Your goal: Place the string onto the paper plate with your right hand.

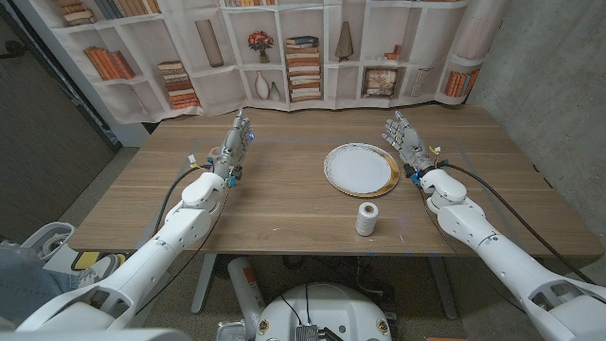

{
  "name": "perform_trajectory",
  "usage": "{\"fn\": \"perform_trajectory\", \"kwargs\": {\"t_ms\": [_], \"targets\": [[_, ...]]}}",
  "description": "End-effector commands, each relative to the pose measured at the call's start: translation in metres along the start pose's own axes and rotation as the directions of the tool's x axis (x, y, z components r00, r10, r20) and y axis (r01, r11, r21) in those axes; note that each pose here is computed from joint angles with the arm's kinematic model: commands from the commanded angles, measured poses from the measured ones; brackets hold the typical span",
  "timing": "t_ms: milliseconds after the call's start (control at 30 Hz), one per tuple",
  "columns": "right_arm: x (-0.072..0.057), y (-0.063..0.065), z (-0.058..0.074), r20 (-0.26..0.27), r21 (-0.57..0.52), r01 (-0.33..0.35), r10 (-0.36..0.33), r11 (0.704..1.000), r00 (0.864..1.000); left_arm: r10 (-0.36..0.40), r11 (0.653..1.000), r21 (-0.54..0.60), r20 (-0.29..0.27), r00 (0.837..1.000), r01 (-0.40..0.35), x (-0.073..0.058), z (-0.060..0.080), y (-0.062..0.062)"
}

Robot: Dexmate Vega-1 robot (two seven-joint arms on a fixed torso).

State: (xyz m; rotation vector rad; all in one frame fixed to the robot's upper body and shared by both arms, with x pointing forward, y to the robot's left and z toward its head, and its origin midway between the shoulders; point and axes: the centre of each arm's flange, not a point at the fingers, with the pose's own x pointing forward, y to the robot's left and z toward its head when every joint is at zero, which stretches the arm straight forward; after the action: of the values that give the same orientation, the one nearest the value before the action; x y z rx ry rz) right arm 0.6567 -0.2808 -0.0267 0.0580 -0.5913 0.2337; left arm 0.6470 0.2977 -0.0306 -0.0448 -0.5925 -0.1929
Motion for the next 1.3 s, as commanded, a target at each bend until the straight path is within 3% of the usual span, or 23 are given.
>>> {"fn": "perform_trajectory", "kwargs": {"t_ms": [33, 700, 967, 1300], "targets": [[0.006, 0.01, 0.001, 0.008, 0.026, -0.026, 0.025, 0.999, 1.0, 0.0, 1.0, -0.002, -0.013, 1.0, 0.0, -0.006, -0.003, 0.002], [0.003, 0.014, 0.004, 0.028, 0.013, -0.049, 0.048, 0.999, 0.998, -0.016, 0.999, 0.034, -0.007, 1.0, 0.016, -0.002, 0.007, 0.0], [-0.004, 0.015, 0.012, 0.032, -0.026, -0.068, 0.068, 0.997, 0.997, -0.023, 0.999, 0.032, -0.017, 1.0, 0.024, -0.002, 0.005, 0.001], [-0.017, 0.011, 0.012, 0.036, -0.012, -0.082, 0.082, 0.997, 0.996, -0.024, 0.998, 0.049, -0.01, 1.0, 0.024, -0.005, 0.009, -0.002]]}}
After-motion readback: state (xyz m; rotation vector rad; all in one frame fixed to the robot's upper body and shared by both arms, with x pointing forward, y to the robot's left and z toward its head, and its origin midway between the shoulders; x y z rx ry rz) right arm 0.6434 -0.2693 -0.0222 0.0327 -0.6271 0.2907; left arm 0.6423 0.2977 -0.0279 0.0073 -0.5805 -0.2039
